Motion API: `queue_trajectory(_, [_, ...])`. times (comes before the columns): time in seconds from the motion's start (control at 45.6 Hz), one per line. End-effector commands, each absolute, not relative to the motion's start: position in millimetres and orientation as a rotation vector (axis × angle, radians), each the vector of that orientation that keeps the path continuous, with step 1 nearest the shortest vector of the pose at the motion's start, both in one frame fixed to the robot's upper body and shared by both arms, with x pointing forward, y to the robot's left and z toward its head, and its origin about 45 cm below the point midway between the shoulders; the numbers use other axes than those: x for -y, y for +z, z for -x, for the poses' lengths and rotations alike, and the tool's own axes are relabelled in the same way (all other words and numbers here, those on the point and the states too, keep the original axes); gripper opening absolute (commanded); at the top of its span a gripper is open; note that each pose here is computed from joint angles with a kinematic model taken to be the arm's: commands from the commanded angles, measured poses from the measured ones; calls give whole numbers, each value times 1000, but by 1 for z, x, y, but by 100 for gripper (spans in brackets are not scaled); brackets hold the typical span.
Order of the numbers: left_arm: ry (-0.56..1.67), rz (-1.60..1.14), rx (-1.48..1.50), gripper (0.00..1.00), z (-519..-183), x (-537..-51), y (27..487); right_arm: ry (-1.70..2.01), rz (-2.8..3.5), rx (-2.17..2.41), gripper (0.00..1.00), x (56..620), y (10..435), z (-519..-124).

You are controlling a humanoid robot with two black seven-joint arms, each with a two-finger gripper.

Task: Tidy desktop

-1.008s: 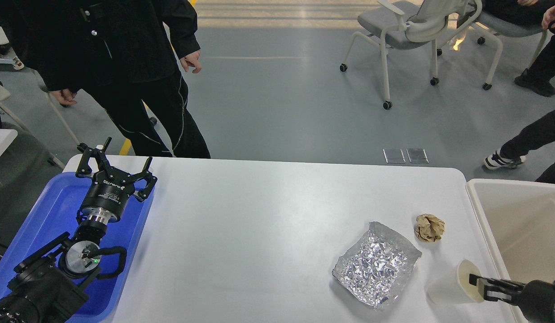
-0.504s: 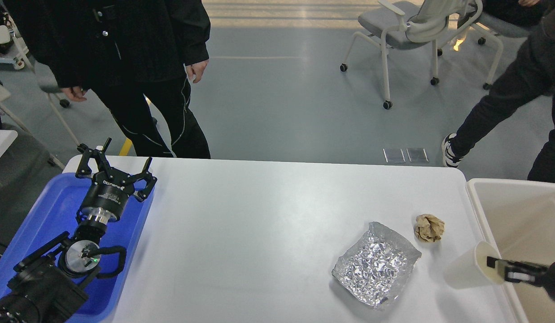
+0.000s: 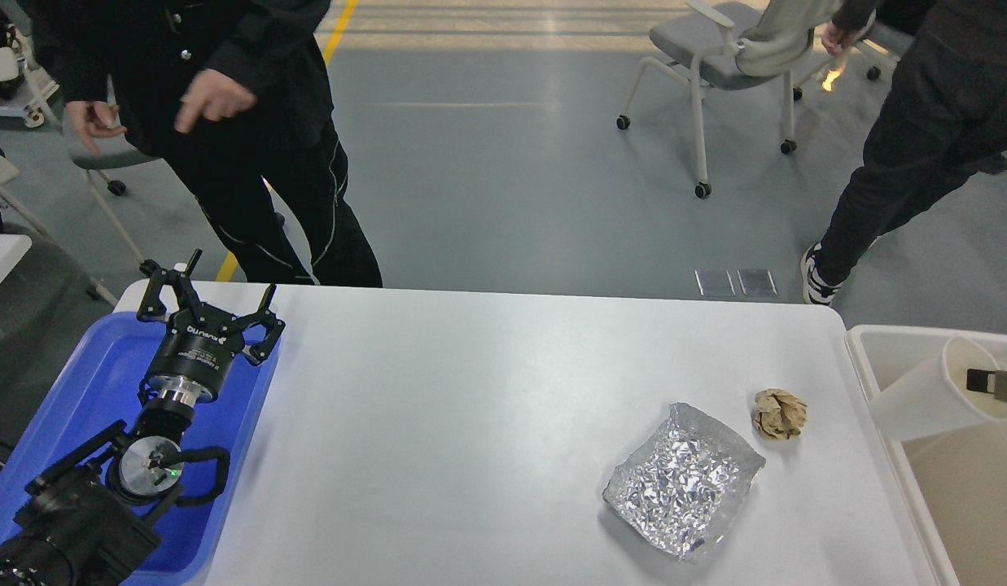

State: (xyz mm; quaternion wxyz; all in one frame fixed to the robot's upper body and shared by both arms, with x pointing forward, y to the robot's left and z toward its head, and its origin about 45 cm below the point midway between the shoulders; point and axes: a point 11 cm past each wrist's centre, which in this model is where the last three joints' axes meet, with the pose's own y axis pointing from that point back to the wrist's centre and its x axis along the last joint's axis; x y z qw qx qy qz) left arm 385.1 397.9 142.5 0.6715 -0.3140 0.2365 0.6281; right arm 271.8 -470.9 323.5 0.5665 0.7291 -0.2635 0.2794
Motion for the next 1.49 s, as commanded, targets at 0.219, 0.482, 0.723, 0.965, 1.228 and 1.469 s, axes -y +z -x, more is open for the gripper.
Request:
queue_trajectory(0.219, [1414, 707, -533, 100, -385, -398, 143, 739, -1721, 715, 0, 464, 418, -272])
queue_trajectory(0.482, [1415, 709, -532, 100, -385, -398, 143, 717, -1693, 752, 0, 477, 415, -270])
queue_trajectory(0.723, [1415, 709, -532, 100, -385, -398, 143, 601, -1661, 878, 0, 514, 387, -266])
queue_trajectory(0.965, [1416, 708, -532, 100, -385, -398, 143, 435, -1688, 1102, 0, 541, 357, -259])
queue_trajectory(1.228, [1416, 708, -532, 100, -385, -398, 143, 261, -1653, 1364, 0, 580, 344, -248])
queue_trajectory(1.469, [1416, 708, -532, 100, -385, -398, 143, 97, -1572, 1594, 0, 614, 307, -247])
